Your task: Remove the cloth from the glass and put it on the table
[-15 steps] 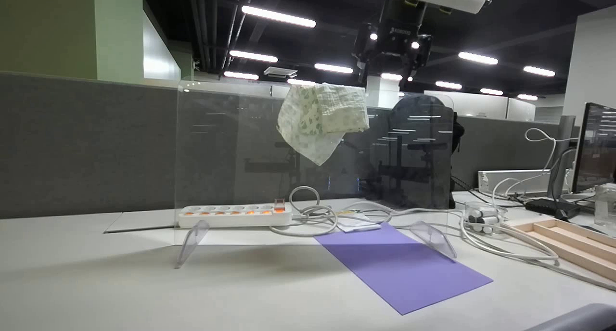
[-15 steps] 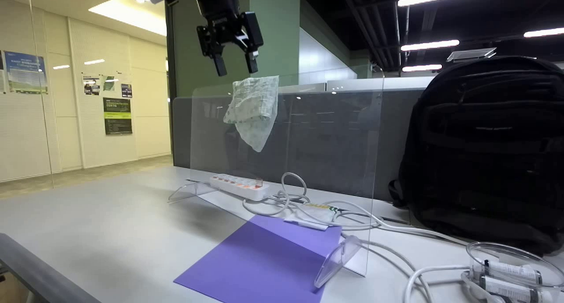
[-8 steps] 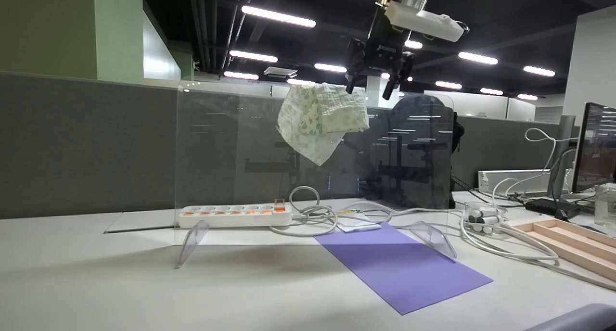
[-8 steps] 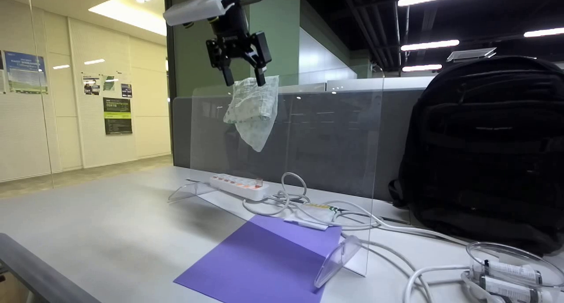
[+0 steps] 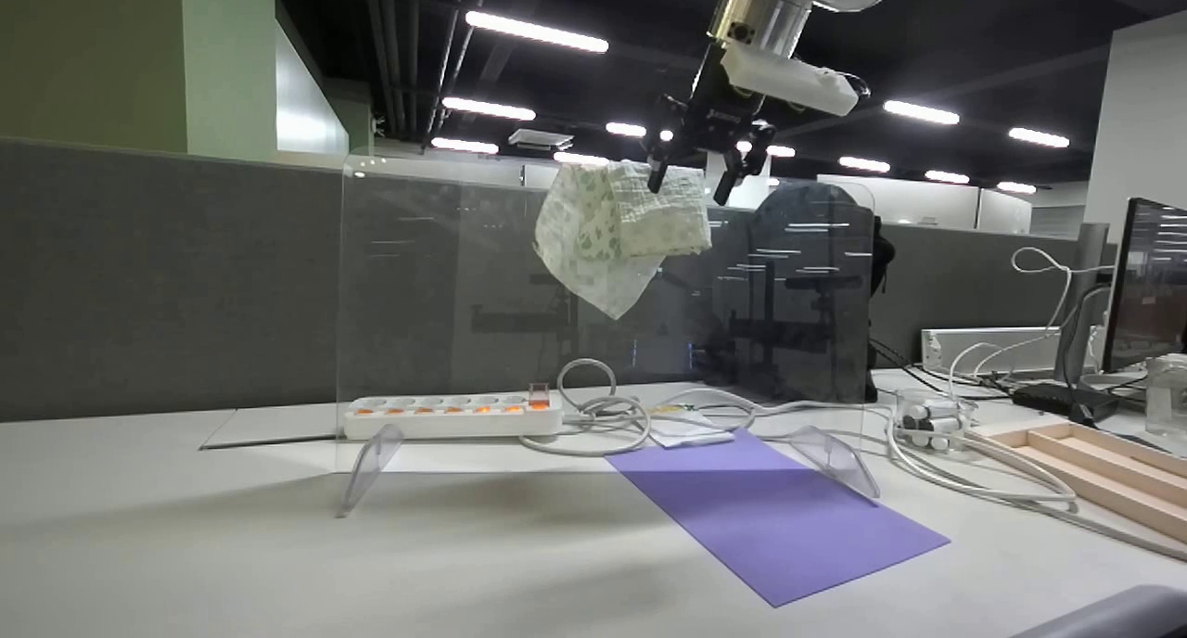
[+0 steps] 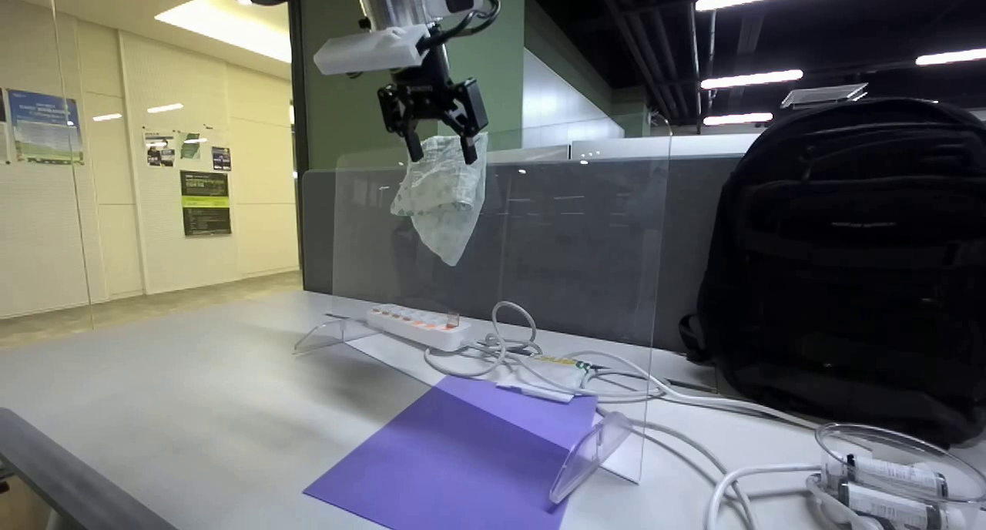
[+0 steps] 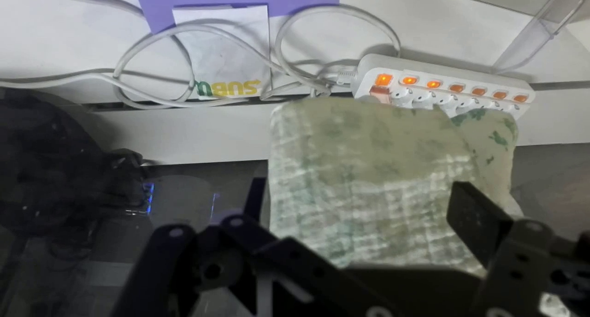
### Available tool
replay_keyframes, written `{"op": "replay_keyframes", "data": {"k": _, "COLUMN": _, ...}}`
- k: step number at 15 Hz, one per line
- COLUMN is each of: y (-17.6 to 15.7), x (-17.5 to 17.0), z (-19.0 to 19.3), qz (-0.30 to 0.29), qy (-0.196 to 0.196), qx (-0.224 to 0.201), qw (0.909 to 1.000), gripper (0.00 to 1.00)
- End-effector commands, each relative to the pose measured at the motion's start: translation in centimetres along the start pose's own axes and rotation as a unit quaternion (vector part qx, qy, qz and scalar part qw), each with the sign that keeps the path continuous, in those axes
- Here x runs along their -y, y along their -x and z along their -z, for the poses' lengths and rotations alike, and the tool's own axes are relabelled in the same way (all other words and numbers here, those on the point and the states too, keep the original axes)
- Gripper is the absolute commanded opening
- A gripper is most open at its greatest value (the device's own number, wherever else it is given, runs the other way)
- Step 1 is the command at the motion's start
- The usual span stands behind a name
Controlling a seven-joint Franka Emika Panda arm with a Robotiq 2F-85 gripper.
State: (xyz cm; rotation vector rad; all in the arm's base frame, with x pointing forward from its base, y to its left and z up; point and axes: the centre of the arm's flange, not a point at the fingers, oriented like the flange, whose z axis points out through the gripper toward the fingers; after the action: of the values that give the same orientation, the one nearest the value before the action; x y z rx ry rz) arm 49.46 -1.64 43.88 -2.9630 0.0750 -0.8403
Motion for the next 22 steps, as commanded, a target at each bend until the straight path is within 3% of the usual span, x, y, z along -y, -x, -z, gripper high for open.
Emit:
{"op": "replay_keyframes", "data": {"k": 1, "y": -1.6, "x": -1.0, "z": -0.7, "qz": -0.001, "qy": 0.016, "qx": -0.023, "qw": 0.9996, "gripper": 1.0}}
{"op": "replay_keyframes", "data": {"k": 2, "y": -1.7, "x": -1.1, "z": -0.8, "qz": 0.001, "qy": 0.02, "qx": -0.028, "qw": 0.9994, "gripper": 1.0}}
{"op": "replay_keyframes", "data": {"k": 3, "y": -1.8, "x": -1.3, "z": -0.9, "qz": 0.003, "qy": 0.022, "qx": -0.031, "qw": 0.9993, "gripper": 0.75}}
{"op": "replay_keyframes", "data": {"k": 5, "y": -1.8, "x": -1.4, "z": -1.1, "qz": 0.007, "qy": 0.022, "qx": -0.034, "qw": 0.9991, "gripper": 0.68}}
{"op": "replay_keyframes", "data": {"k": 14, "y": -1.4, "x": -1.3, "z": -0.9, "qz": 0.011, "qy": 0.012, "qx": -0.025, "qw": 0.9996, "gripper": 0.04}}
{"op": "replay_keyframes", "data": {"k": 16, "y": -1.1, "x": -1.0, "z": -0.8, "qz": 0.011, "qy": 0.006, "qx": -0.012, "qw": 0.9998, "gripper": 0.0}}
{"op": "replay_keyframes", "data": {"k": 22, "y": 1.2, "x": 0.5, "z": -0.1, "qz": 0.035, "qy": -0.019, "qx": 0.065, "qw": 0.9971, "gripper": 0.0}}
